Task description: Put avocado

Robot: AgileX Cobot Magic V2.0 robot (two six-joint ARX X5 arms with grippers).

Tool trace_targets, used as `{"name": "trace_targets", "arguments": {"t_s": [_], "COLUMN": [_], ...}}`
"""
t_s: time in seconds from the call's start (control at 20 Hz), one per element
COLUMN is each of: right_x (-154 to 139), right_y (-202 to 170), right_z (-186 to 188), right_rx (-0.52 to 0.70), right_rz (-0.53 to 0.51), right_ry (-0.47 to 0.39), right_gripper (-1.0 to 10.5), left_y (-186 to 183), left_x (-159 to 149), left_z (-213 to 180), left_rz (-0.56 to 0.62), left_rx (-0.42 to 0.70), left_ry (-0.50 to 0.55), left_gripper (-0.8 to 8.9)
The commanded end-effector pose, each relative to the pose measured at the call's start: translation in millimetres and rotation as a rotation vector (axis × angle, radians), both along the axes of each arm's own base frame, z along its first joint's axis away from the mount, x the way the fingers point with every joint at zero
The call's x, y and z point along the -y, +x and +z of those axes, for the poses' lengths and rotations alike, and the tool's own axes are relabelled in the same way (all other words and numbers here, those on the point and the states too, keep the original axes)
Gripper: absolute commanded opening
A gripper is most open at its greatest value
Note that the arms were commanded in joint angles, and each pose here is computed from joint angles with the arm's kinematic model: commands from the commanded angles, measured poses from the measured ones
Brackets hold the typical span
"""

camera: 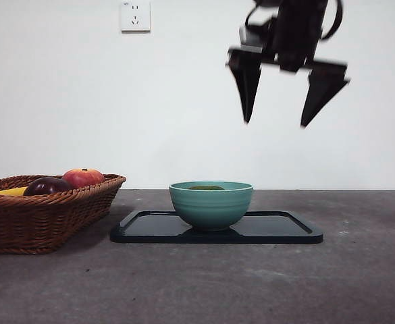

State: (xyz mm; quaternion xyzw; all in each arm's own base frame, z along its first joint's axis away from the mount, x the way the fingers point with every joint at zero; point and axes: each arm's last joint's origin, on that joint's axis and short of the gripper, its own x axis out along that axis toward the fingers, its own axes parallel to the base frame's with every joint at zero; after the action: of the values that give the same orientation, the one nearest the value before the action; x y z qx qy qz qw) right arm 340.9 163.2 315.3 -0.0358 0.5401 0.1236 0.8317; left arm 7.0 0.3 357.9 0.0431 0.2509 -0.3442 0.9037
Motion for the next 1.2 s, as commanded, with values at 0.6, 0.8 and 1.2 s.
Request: {"name": "trace_targets", "arguments": {"t_s": [0.6,0.8,1.2], "right_x": [82.1,118.5,162.2], "right_y": [-210.0,-278.3,-340.9], "right_z": [4.1,0.8,-9.3], "right_rx": [0.175,0.302,0.444], "right_rz": [0.083,0.12,0.128], "right_ry": [0.016,0.265,0.369], "right_gripper": [5.5,5.5,5.5], "left_y": [-0.5,-0.4,-0.3], "left_x": [-0.8,-0.8,-0.6], "left_z": [3.6,3.6,4.0], "left_rz": [-0.01,-0.003,0.004], "left_rx": [0.017,0.008,0.001], "left_ry": [-0.016,-0.027,-0.04], "left_gripper": [5.48,5.48,5.47]}}
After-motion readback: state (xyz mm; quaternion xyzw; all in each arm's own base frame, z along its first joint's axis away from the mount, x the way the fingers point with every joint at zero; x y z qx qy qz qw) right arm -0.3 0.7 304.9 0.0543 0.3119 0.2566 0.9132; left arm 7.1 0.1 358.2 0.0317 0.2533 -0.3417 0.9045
